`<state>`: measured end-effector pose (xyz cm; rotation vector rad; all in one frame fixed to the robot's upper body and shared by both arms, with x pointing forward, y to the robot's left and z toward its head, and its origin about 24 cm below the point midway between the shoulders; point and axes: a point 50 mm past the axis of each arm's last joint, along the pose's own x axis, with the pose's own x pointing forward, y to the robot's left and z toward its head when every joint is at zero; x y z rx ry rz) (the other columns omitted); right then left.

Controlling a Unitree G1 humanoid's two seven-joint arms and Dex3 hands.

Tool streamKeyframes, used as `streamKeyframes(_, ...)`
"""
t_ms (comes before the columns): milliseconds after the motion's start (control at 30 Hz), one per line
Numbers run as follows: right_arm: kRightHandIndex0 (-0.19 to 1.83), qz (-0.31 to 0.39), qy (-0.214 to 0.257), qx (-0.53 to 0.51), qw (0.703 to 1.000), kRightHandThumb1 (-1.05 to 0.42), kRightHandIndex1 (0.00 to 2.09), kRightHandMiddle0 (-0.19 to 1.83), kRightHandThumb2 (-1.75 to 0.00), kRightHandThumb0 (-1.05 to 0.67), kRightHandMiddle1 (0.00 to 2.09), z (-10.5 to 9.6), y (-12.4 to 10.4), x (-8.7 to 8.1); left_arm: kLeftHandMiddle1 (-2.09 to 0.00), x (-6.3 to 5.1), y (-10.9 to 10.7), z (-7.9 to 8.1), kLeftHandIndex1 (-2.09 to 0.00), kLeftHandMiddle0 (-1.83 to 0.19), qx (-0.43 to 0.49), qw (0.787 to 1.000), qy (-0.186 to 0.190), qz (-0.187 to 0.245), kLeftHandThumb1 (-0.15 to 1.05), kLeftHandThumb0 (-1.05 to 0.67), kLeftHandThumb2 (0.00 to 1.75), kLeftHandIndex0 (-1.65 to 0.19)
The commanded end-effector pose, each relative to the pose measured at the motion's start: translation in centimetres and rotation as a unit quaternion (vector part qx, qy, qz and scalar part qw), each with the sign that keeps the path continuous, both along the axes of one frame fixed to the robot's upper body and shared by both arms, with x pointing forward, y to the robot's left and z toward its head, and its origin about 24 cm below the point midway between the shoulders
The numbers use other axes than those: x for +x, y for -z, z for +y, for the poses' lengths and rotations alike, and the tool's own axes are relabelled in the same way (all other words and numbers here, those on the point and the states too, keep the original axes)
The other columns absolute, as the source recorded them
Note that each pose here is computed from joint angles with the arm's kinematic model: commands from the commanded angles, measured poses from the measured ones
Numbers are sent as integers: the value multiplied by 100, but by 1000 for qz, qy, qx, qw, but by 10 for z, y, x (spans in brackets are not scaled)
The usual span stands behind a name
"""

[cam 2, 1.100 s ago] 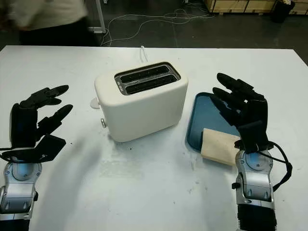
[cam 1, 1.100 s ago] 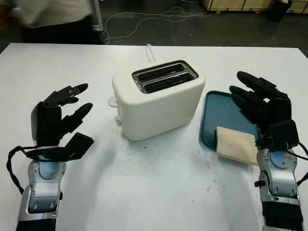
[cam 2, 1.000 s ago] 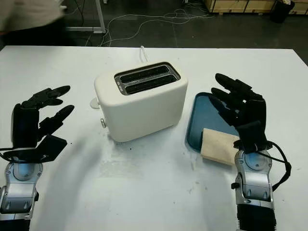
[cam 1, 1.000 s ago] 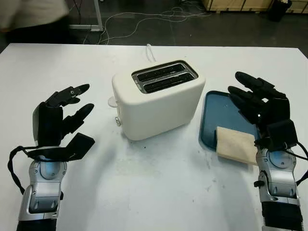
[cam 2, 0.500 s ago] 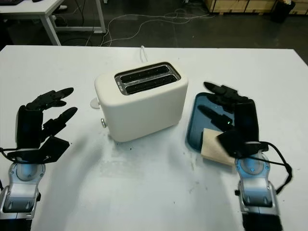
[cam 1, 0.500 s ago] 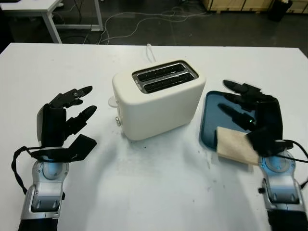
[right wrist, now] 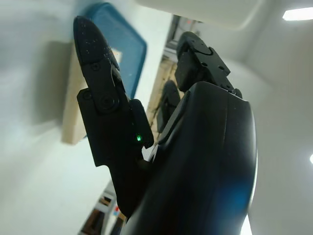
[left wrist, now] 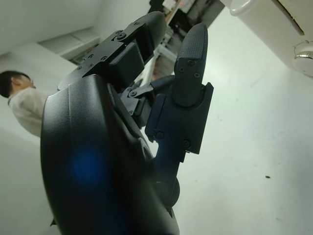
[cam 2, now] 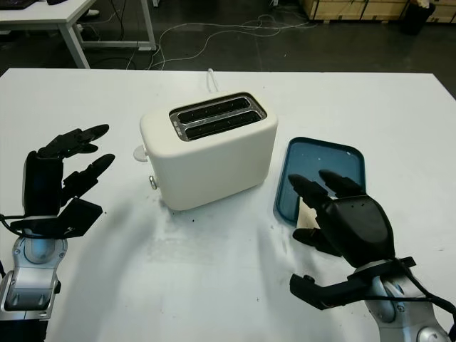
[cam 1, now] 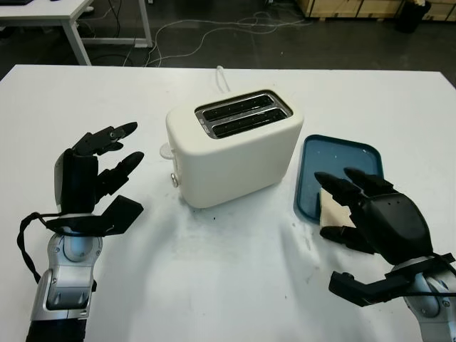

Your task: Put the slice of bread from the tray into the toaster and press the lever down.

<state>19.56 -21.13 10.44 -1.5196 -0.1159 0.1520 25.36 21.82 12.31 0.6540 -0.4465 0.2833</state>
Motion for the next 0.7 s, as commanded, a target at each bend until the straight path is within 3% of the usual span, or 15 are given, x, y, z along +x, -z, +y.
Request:
streamKeyframes(0,4,14,6,-20,1000,-92,0,5,-1,-79,0,2,-1,-4,-108,0,-3,3,-5,-52,-1,1000,3,-7,92,-54,16,-87)
streamKeyframes(167,0,30,13,-52,998,-92,0,0,-4,-79,0,5,3,-8,-109,-1,-4,5,-4,-52,-1,1000,3,-9,92,-53,16,-87)
streamKeyframes(233,0,31,14,-57,998,-92,0,0,-23,-57,0,5,6,-10,-109,-1,-4,6,-4,-52,-3,1000,5,-9,92,-54,16,-87)
streamKeyframes(300,0,30,16,-62,997,-92,0,0,-29,-48,0,5,9,-11,-110,-1,-4,5,-4,-52,-4,1000,3,-9,92,-53,16,-87)
streamKeyframes(400,0,38,22,-78,996,-92,0,0,-26,-43,0,5,15,-13,-109,-2,-4,6,-5,-51,-2,1000,-1,-6,92,-55,16,-88)
streamKeyframes(467,0,39,28,-89,995,-92,0,1,-16,-51,0,4,20,-14,-109,-2,-5,5,-4,-51,-2,1000,-1,-6,92,-56,17,-88)
streamKeyframes(667,3,16,45,-121,992,-92,2,6,-28,-43,3,-4,39,-14,-108,-2,-5,5,-4,-52,3,1000,-1,-8,92,-55,17,-88)
